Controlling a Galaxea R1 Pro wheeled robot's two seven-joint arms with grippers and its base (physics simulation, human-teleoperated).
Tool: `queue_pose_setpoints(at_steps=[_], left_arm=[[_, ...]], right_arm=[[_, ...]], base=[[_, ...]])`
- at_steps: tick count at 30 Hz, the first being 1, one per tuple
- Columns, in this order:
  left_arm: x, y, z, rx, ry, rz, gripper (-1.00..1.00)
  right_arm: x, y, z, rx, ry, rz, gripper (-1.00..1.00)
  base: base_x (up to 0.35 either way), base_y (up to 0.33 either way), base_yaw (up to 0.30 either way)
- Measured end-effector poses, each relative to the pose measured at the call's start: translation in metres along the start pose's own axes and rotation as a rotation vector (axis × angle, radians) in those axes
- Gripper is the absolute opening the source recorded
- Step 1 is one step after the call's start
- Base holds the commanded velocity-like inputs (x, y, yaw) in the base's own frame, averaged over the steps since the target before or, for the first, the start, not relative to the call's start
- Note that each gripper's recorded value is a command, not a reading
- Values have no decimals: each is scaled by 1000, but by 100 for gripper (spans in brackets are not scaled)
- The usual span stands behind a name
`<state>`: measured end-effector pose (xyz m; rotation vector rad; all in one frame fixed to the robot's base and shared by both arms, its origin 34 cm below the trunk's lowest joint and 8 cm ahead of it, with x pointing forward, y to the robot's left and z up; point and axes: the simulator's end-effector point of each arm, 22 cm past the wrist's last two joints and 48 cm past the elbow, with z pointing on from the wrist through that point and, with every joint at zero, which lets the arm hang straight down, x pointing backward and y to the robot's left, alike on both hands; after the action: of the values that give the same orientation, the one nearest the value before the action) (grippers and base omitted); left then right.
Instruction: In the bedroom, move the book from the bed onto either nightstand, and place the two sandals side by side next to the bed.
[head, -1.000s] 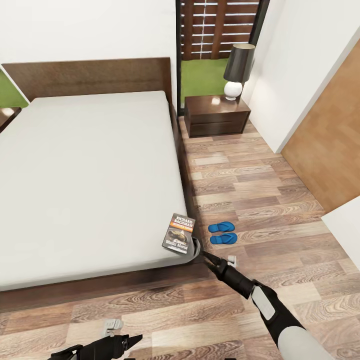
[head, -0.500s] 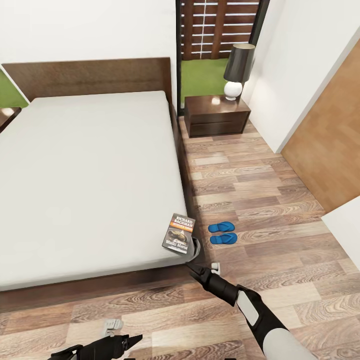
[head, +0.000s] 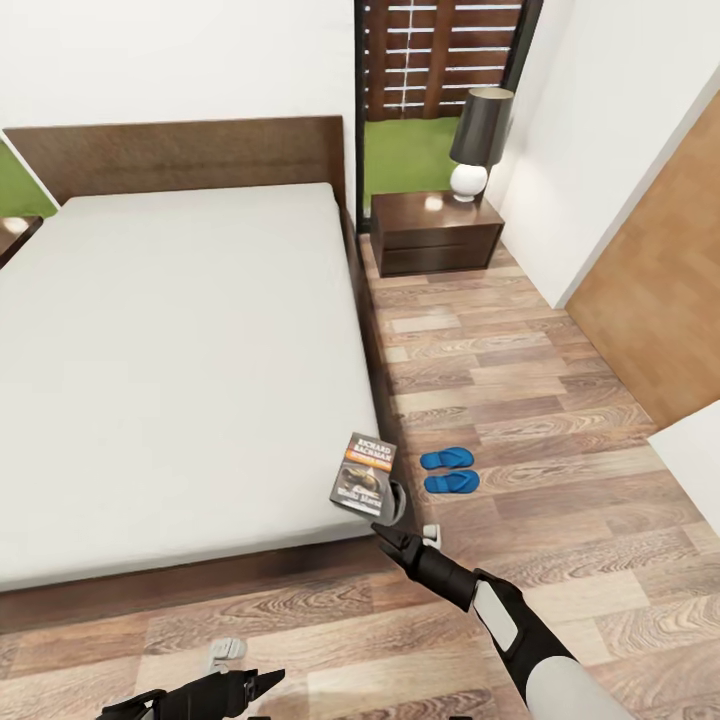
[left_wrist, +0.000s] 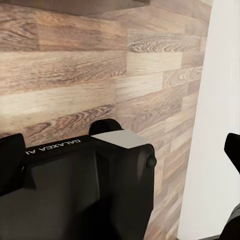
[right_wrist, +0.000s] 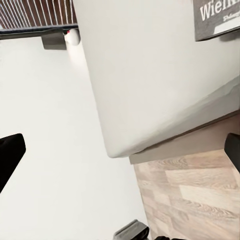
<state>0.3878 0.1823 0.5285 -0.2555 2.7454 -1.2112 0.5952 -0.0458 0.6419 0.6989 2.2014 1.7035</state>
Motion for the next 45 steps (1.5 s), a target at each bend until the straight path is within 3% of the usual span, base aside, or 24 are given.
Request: queue_pose_setpoints(at_steps=[45], left_arm=[[0,0,1,-3,-1,3,100]], right_arm=[[-4,3,-1,-9,-4,-9,100]], base=[[59,-17,0]])
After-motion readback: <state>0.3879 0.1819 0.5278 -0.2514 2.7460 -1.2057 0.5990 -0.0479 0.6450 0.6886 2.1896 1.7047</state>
